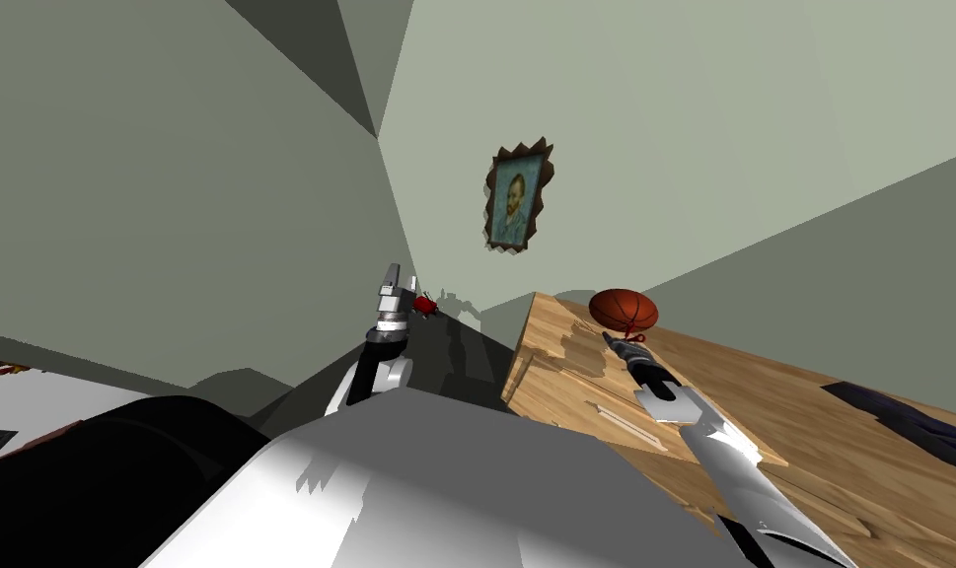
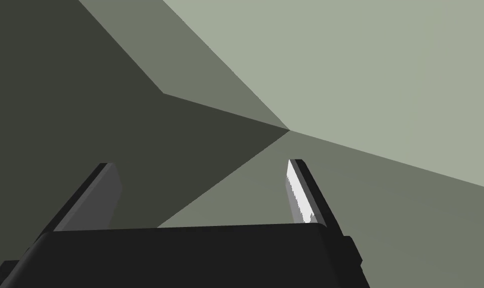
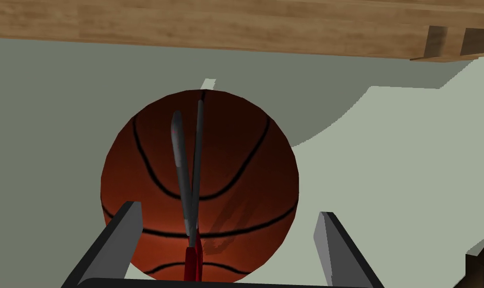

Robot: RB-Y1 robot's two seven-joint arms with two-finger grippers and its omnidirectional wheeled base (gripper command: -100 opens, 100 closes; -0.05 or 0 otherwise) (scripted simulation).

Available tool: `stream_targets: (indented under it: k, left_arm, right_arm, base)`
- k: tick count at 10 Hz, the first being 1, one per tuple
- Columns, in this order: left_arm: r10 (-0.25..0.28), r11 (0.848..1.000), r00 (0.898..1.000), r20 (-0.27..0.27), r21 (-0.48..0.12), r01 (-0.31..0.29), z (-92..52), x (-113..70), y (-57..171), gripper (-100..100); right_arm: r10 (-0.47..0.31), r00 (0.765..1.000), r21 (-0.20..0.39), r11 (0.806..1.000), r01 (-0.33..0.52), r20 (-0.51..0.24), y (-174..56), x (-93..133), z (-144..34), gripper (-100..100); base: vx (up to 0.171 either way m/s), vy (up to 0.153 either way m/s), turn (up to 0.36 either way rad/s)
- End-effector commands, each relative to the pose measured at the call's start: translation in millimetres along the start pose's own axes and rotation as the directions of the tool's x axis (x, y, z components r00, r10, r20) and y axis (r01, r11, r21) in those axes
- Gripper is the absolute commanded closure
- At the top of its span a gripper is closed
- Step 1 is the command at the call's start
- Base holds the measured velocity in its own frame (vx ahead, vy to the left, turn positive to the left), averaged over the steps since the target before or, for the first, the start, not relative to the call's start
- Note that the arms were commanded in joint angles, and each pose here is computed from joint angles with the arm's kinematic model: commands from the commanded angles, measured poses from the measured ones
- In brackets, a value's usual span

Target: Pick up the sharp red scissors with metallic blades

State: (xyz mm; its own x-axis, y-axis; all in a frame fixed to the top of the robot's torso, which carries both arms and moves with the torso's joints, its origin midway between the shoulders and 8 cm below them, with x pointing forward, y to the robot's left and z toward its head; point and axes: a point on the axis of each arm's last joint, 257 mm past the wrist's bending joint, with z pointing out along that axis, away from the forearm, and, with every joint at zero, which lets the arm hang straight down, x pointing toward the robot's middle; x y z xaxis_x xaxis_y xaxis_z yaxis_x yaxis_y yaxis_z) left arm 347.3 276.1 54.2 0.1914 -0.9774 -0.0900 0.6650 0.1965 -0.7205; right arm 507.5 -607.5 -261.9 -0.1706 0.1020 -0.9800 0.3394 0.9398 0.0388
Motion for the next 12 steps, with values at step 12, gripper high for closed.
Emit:
stream_targets:
  k: [12]
  left_arm:
    - [0.0, 1.0, 1.0, 0.0, 0.0, 0.0, 0.0, 0.0, 0, 0]
  right_arm:
    - [-0.001, 1.0, -0.001, 1.0, 0.001, 0.028, -18, -28, 31.8, -100]
  base:
    - [-0.012, 0.026, -0.012]
